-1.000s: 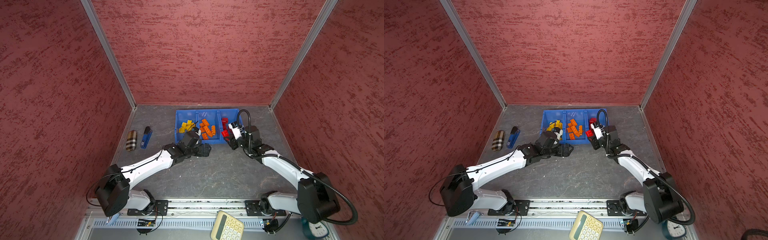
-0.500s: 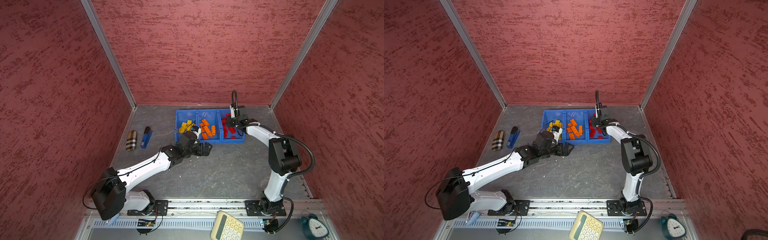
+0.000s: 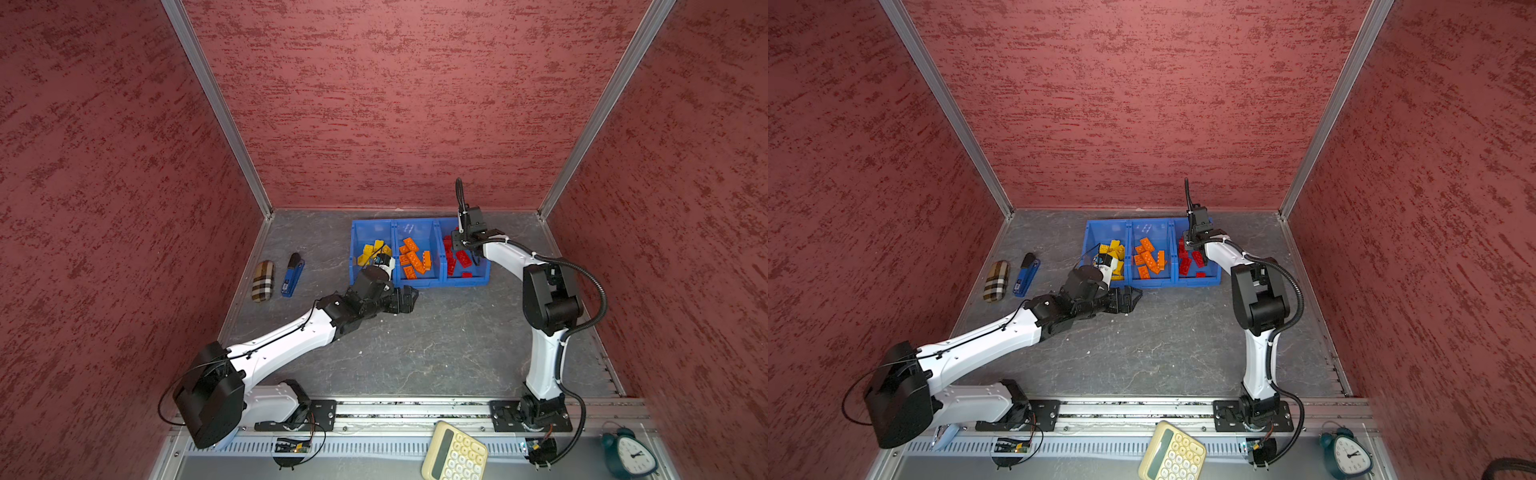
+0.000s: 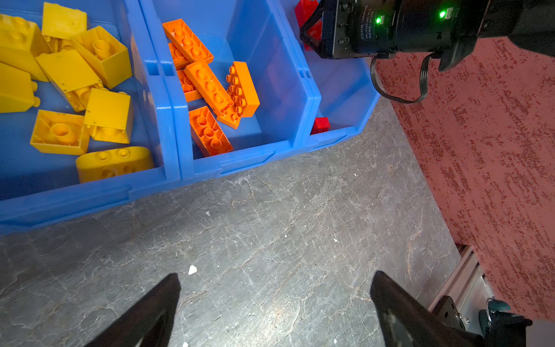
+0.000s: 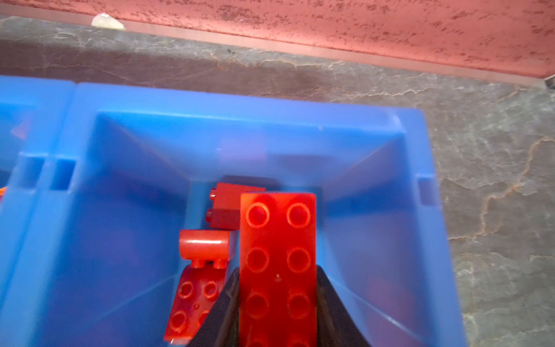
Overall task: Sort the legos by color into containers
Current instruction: 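Open the right gripper to drop the red plate into the far compartment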
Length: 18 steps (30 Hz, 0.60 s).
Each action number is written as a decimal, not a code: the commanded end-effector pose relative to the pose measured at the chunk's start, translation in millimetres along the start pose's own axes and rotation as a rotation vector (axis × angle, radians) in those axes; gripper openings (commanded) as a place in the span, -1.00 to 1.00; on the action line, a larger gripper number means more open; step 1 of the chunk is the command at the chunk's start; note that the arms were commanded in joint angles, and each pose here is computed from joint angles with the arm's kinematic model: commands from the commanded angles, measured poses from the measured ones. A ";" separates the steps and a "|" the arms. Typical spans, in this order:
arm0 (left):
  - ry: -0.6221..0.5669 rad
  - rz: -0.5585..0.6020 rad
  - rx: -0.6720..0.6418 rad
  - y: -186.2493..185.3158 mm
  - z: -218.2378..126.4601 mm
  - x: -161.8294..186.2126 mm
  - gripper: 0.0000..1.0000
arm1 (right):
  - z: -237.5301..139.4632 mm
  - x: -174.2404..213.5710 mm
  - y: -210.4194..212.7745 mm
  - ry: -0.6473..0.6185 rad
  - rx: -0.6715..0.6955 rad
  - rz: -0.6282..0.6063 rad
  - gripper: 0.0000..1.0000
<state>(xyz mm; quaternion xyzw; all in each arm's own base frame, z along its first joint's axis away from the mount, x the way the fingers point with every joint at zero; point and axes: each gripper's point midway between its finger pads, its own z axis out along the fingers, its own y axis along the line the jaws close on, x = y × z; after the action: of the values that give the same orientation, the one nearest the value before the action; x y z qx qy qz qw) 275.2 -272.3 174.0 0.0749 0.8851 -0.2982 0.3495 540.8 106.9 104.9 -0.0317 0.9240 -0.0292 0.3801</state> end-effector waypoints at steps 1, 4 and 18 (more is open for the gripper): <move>-0.026 -0.019 -0.021 6.9 -5.8 -1.4 0.99 | -7.0 -13.9 -1.5 -0.032 0.054 -0.033 -0.23; -0.036 -0.029 -0.031 10.5 -7.3 -1.3 0.99 | -12.7 -16.5 2.1 -0.043 0.074 -0.064 -0.11; -0.099 -0.043 -0.165 41.6 -23.5 -11.1 0.99 | -71.3 -31.8 13.4 -0.141 -0.032 -0.021 0.27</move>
<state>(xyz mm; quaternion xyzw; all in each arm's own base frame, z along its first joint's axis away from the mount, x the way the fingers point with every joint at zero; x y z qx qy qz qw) 279.5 -243.9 175.7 0.0350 0.8870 -0.2658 0.3759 523.0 118.8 131.7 -0.0555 0.9133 -0.0540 0.3998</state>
